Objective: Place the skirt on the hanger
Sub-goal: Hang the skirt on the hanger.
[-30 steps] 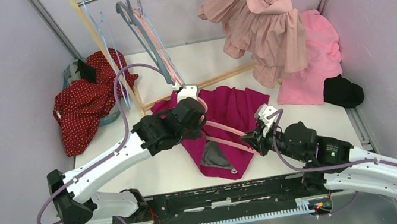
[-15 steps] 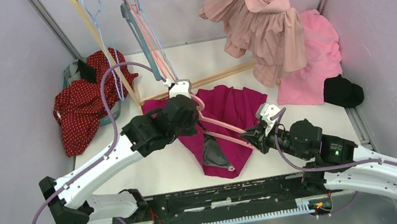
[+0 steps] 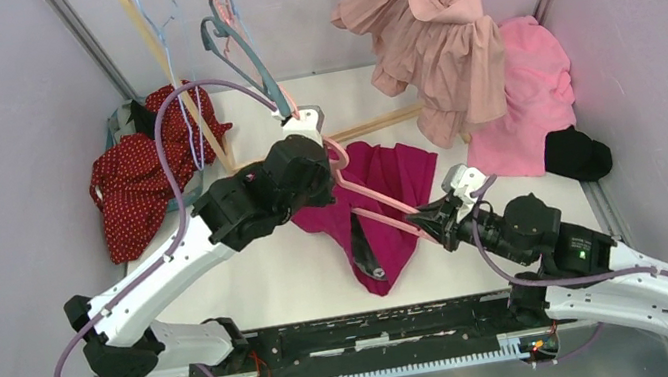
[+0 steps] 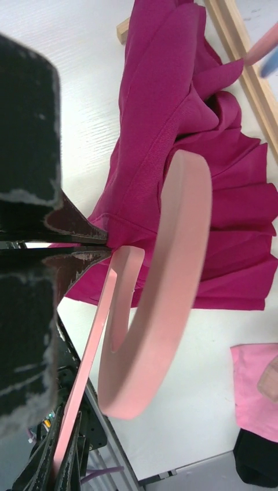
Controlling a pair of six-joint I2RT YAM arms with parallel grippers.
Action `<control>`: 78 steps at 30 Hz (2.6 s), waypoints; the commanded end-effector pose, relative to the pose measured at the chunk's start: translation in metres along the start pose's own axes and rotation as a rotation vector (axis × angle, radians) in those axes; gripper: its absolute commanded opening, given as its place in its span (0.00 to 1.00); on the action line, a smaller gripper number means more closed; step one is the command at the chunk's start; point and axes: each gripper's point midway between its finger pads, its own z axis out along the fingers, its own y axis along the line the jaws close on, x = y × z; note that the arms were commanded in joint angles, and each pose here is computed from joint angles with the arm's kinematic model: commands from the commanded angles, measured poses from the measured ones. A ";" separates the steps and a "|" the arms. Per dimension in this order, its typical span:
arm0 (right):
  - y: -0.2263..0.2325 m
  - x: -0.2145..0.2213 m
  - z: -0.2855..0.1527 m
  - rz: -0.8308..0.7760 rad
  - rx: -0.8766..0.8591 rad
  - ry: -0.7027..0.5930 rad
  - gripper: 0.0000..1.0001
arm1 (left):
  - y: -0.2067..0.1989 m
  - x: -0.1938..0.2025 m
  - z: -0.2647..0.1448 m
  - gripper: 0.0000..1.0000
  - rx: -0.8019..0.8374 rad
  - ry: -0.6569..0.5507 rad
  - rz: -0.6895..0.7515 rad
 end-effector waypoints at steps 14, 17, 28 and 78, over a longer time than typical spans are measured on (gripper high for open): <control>0.012 -0.036 0.021 0.077 -0.045 -0.293 0.02 | -0.048 -0.038 -0.013 0.03 0.218 -0.091 -0.022; 0.014 -0.028 0.033 0.098 -0.044 -0.297 0.02 | -0.037 -0.029 -0.012 0.03 0.186 -0.087 -0.029; 0.012 0.029 0.067 0.225 -0.008 -0.333 0.02 | 0.001 -0.001 -0.005 0.11 0.057 -0.080 -0.055; 0.027 0.034 0.072 0.310 -0.098 -0.410 0.02 | 0.073 0.012 0.034 0.73 -0.085 -0.277 0.019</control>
